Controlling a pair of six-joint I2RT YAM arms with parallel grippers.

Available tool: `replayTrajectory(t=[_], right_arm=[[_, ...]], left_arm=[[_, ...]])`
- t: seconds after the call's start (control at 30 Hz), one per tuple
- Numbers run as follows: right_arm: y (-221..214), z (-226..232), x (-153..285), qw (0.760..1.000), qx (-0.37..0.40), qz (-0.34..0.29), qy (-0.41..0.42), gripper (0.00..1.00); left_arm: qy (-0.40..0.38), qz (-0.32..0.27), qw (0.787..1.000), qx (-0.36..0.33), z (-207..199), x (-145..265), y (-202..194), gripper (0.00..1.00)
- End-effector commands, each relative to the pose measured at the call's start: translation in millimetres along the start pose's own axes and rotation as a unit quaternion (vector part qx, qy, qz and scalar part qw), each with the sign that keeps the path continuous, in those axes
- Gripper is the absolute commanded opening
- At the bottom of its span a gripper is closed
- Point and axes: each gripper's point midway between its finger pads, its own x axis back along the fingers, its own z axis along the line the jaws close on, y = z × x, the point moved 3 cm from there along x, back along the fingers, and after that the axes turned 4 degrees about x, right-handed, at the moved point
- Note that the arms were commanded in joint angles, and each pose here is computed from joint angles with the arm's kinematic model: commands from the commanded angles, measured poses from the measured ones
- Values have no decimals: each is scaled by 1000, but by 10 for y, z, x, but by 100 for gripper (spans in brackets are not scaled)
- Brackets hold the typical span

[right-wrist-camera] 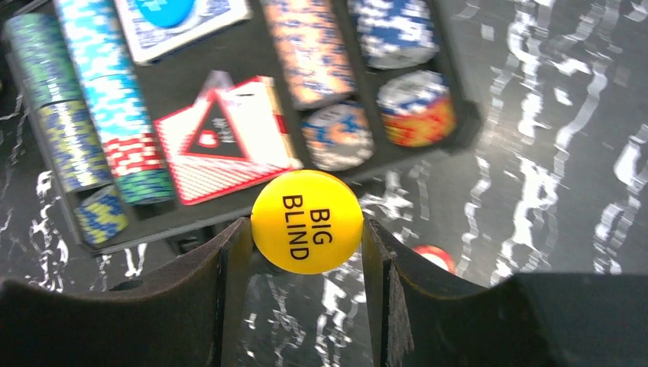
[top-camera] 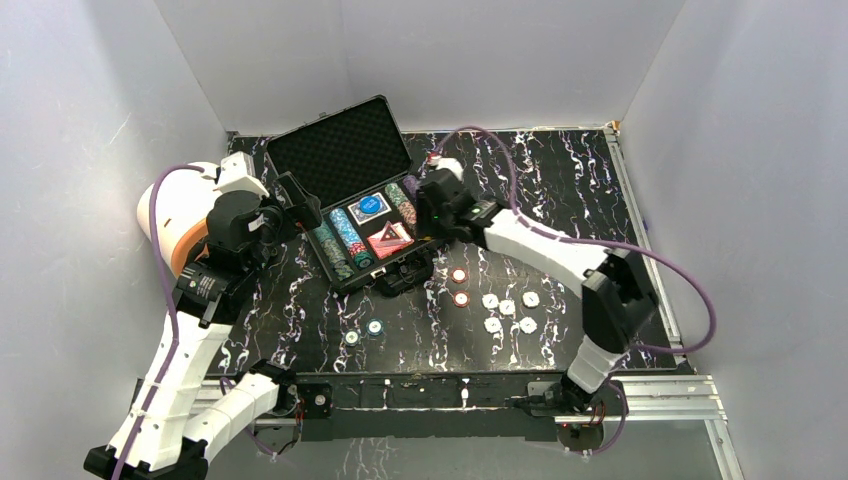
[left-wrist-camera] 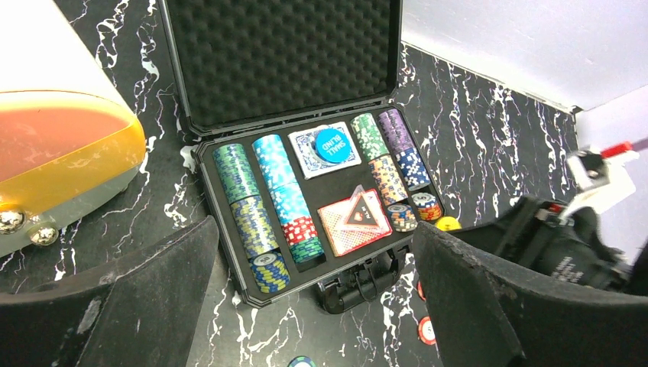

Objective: Pack up texas hold em set

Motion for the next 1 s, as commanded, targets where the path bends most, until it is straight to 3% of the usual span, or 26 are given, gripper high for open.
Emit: replayTrajectory(t=[0.0,0.2,0.8,0.97], right_arm=[[134,467,-168,998,48,-26,9,55],[166,770,-364,995,101,-23,13,56],[12,1006,-720,986,165,17,31,59],[-15,1011,-738,983,180,24,29,66]], left_arm=[[-1,-11,1000,3,8,43,40,98],[1,-11,1000,2,26,63,33,98],[9,-5,1000,-2,62,32,-21,98],[9,-3,1000,-1,59,20,-27,98]])
